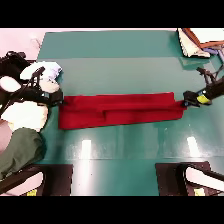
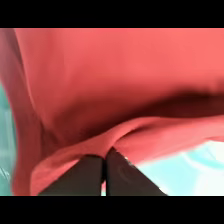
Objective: Fold the shirts.
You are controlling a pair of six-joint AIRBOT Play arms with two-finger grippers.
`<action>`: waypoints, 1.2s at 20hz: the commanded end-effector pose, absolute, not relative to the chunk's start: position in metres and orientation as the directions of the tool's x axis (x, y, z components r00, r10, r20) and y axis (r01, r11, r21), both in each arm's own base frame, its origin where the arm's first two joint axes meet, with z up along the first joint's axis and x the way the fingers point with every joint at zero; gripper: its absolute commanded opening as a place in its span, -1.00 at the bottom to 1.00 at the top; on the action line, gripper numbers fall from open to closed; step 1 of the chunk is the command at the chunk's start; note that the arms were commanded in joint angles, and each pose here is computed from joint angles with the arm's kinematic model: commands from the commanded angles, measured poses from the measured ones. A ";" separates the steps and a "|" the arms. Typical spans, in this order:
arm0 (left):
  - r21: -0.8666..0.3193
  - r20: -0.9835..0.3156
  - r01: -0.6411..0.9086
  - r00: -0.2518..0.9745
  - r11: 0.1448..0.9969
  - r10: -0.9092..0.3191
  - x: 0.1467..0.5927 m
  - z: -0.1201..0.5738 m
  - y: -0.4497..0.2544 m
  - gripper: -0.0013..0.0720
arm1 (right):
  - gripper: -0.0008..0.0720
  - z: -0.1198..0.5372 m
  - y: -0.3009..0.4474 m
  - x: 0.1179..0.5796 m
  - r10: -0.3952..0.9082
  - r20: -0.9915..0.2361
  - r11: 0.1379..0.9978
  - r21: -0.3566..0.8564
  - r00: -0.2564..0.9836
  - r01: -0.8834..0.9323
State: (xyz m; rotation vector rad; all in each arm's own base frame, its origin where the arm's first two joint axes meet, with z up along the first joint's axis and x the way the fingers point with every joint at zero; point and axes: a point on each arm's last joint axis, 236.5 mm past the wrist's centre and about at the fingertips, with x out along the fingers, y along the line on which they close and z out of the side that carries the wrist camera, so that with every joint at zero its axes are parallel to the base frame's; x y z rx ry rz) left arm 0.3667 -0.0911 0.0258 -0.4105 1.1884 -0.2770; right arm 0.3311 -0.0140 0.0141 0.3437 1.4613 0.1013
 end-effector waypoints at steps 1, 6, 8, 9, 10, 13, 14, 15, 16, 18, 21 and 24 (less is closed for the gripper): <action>-0.447 -0.824 -0.024 0.400 0.894 -0.401 0.414 0.015 -0.086 -0.84 | -0.48 0.009 -0.010 0.381 0.303 -0.937 0.937 0.326 0.172 0.128; -0.469 -0.803 -0.001 0.416 0.883 -0.426 0.422 0.042 -0.091 -0.01 | 0.14 0.014 -0.041 0.389 0.297 -0.937 0.945 0.316 0.181 0.085; -0.508 -0.785 0.007 0.406 0.861 -0.467 0.420 0.046 -0.103 -0.80 | 0.15 -0.003 -0.055 0.367 0.344 -0.929 0.925 0.360 0.138 0.123; -0.511 -0.780 0.025 0.407 0.859 -0.475 0.420 0.047 -0.110 -0.90 | 0.18 -0.013 -0.059 0.361 0.389 -0.909 0.900 0.409 0.148 0.150; -0.512 -0.778 0.043 0.401 0.858 -0.484 0.419 0.048 -0.120 -0.90 | 0.33 -0.022 -0.060 0.357 0.435 -0.886 0.871 0.459 0.160 0.176; -0.517 -0.761 0.117 0.390 0.848 -0.518 0.414 0.052 -0.166 -0.90 | 0.35 -0.055 -0.060 0.343 0.546 -0.826 0.780 0.562 0.137 0.274; -0.526 -0.750 0.129 0.396 0.841 -0.530 0.413 0.054 -0.183 -0.90 | 0.35 -0.065 -0.054 0.343 0.582 -0.803 0.755 0.591 0.124 0.285; -0.529 -0.737 0.150 0.405 0.835 -0.540 0.413 0.057 -0.197 -0.90 | 0.35 -0.072 -0.046 0.346 0.615 -0.780 0.729 0.619 0.118 0.293; -0.529 -0.723 0.178 0.418 0.830 -0.550 0.413 0.061 -0.211 -0.90 | 0.35 -0.077 -0.038 0.349 0.641 -0.759 0.707 0.641 0.114 0.298; -0.534 -0.690 0.207 0.454 0.820 -0.564 0.417 0.067 -0.231 -0.90 | 0.34 -0.085 -0.018 0.361 0.674 -0.730 0.681 0.674 0.114 0.287; -0.552 -0.699 0.188 0.427 0.812 -0.574 0.418 0.052 -0.251 -0.90 | -0.06 -0.090 0.009 0.370 0.674 -0.733 0.701 0.675 0.096 0.230; -0.572 -0.718 0.188 0.357 0.799 -0.598 0.417 0.025 -0.282 -0.90 | -0.94 -0.066 0.018 0.377 0.652 -0.747 0.738 0.664 0.131 0.117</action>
